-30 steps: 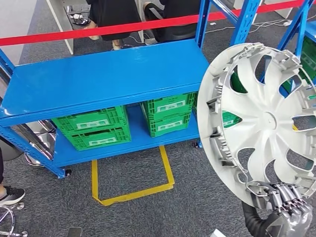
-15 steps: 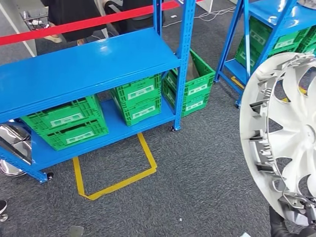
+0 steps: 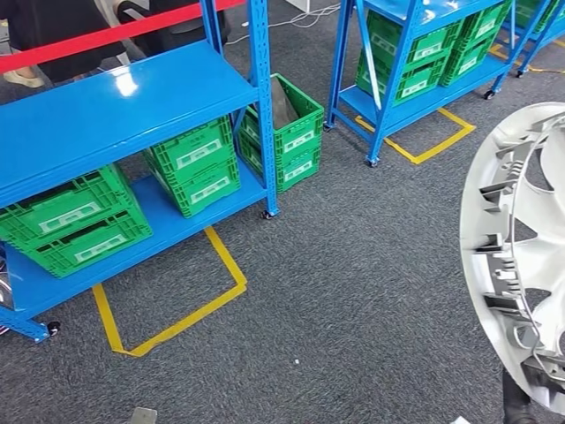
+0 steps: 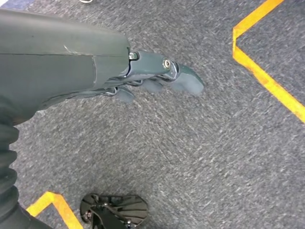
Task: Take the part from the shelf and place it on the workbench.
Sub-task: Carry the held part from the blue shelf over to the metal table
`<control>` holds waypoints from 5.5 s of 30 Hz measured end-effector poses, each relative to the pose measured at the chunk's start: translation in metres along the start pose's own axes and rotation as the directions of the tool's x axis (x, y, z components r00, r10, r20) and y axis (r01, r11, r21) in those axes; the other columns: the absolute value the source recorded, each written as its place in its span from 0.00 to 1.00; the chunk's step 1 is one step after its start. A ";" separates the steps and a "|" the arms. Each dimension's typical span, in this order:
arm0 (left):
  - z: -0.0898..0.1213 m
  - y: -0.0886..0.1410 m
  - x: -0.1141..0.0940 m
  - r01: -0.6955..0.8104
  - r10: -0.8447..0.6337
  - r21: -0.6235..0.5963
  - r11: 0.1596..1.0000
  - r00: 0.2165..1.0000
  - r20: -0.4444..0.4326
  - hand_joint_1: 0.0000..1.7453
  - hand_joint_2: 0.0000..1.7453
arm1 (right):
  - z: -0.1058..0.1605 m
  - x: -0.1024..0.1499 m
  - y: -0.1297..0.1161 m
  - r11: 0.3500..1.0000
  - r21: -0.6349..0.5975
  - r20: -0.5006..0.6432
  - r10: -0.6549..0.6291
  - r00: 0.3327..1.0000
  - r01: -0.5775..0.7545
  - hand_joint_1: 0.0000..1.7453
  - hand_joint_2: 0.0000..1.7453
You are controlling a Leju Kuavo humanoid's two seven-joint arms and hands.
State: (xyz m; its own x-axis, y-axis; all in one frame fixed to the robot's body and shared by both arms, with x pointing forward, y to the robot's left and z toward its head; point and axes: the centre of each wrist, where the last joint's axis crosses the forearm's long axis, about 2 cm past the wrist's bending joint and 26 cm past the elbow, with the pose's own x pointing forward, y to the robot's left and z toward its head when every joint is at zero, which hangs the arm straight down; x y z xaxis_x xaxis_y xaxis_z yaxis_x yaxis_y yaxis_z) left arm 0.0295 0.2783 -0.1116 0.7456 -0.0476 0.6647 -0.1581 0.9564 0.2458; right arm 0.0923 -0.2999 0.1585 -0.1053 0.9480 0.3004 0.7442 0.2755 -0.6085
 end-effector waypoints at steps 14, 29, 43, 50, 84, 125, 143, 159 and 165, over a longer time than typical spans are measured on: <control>-0.002 -0.004 0.005 0.009 -0.009 -0.024 1.000 1.000 0.011 0.00 1.00 | 0.002 -0.010 -0.008 0.999 -0.003 -0.048 0.044 0.998 -0.044 1.00 1.00; -0.001 -0.006 0.004 0.021 -0.021 -0.039 0.999 1.000 0.013 0.00 1.00 | 0.001 -0.012 -0.014 0.998 -0.009 -0.075 0.063 0.995 -0.064 1.00 1.00; -0.002 -0.006 0.006 0.007 -0.007 -0.043 0.999 1.000 -0.002 0.00 1.00 | -0.001 -0.013 -0.016 0.997 -0.017 -0.087 0.076 0.993 -0.078 1.00 1.00; -0.002 -0.008 0.006 0.000 0.000 -0.059 0.998 1.000 -0.002 0.00 1.00 | -0.004 -0.013 -0.019 0.994 -0.013 -0.075 0.107 0.991 -0.109 1.00 1.00; 0.001 -0.008 0.002 0.009 -0.009 -0.044 0.999 1.000 -0.001 0.00 1.00 | -0.030 -0.027 -0.039 0.968 -0.203 -0.168 0.111 0.980 -0.144 1.00 1.00; 0.001 -0.004 0.001 0.014 -0.014 -0.018 1.000 1.000 -0.005 0.00 1.00 | -0.031 -0.052 -0.059 0.926 -0.223 -0.212 0.259 0.942 -0.305 1.00 1.00; 0.002 -0.008 0.002 -0.006 0.006 -0.014 1.000 1.000 -0.006 0.00 1.00 | -0.010 -0.038 -0.046 0.956 -0.048 -0.155 0.279 0.948 -0.289 1.00 1.00; 0.002 -0.001 -0.002 0.000 0.000 -0.038 0.999 1.000 0.003 0.00 1.00 | 0.029 -0.037 -0.008 0.825 0.492 -0.046 0.345 0.937 -0.279 1.00 1.00; 0.000 0.000 -0.001 0.005 -0.005 -0.049 0.999 1.000 0.007 0.00 1.00 | 0.031 -0.049 0.003 0.742 0.608 -0.003 0.359 0.933 -0.284 1.00 1.00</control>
State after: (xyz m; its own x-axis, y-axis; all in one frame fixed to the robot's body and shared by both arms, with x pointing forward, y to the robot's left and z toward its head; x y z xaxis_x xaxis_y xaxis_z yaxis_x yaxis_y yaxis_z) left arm 0.0285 0.2786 -0.1119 0.7415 -0.0543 0.6687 -0.1223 0.9691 0.2143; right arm 0.0796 -0.3406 0.1189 0.1711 0.9832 0.0637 0.1810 0.0322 -0.9830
